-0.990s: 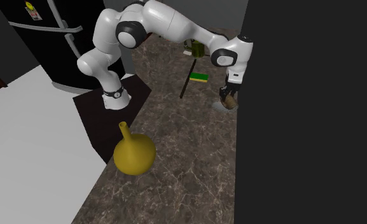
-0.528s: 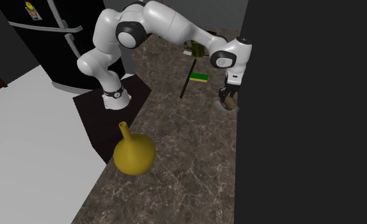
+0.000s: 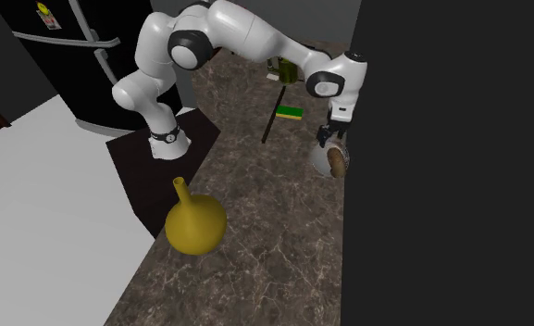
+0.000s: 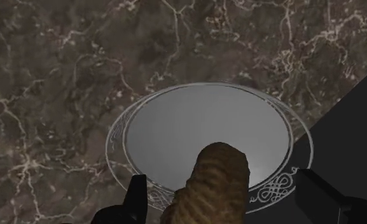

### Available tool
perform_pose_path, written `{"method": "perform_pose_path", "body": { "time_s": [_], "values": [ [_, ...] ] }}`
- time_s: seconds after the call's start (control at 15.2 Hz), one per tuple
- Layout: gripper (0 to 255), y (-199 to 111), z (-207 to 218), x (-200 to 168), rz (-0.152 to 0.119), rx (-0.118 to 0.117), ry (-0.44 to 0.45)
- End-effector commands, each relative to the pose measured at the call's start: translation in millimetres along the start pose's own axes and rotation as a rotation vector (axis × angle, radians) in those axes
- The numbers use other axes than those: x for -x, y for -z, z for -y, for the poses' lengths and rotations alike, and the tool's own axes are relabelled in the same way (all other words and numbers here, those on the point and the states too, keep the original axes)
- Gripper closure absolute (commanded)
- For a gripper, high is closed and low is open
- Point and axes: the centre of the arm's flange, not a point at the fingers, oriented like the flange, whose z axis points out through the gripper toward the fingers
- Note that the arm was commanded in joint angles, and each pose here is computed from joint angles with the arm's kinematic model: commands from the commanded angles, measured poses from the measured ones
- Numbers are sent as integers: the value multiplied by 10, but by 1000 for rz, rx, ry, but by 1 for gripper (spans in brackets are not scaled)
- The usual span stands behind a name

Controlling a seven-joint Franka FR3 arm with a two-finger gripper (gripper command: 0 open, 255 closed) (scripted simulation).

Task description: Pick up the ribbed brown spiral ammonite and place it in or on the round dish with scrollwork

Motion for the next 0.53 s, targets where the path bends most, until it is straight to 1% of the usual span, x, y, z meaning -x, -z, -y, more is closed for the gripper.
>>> {"method": "perform_pose_path", "body": {
  "time_s": [0.0,0.13,0.46],
  "values": [
    [0,201,-10,-10,0,0,0],
    [0,437,-10,-10,0,0,0],
    [0,437,-10,-10,0,0,0]
  ]
}}
